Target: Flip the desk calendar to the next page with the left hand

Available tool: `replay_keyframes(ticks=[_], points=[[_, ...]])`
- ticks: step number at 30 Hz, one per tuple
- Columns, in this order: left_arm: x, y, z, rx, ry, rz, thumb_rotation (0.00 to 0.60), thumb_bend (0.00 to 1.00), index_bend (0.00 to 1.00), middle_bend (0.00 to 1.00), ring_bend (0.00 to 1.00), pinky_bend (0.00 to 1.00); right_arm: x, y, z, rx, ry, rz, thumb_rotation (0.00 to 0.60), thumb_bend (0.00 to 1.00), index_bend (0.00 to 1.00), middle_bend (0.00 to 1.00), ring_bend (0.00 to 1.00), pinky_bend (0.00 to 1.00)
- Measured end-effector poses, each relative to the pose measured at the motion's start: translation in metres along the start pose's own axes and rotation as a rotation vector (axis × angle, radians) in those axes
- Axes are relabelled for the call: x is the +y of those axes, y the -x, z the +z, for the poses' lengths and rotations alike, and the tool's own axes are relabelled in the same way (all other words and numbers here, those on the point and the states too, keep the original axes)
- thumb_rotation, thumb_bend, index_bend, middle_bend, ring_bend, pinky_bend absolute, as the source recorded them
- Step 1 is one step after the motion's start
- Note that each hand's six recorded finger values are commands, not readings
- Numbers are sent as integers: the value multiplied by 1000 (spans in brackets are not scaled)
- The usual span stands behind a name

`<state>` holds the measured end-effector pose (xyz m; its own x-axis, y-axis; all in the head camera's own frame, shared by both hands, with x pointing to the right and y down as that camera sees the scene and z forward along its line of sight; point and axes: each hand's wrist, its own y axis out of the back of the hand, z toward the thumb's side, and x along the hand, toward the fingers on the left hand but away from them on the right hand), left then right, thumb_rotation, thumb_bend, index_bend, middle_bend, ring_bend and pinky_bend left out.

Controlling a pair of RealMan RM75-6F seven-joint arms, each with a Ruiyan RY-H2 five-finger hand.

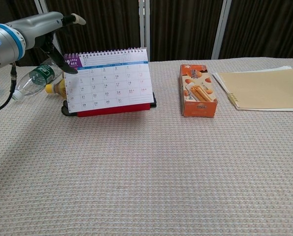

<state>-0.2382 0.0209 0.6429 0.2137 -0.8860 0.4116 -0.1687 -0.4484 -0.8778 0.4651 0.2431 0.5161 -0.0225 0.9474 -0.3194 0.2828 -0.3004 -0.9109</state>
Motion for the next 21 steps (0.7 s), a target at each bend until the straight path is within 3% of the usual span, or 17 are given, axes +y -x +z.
replay_keyframes(ticks=[9,15,21], points=[[21,38,4,-91,21,109,600,0,0,0,0,0,2,-4,5,18,-11,-3,600,71,0,0,0,0],[11,112,-34,-77,-45,155,600,0,0,0,0,0,1,-7,10,31,-27,-4,600,71,0,0,0,0],[-7,182,-75,-11,-110,147,600,0,0,0,0,0,-3,-10,13,30,-46,8,600,71,0,0,0,0]])
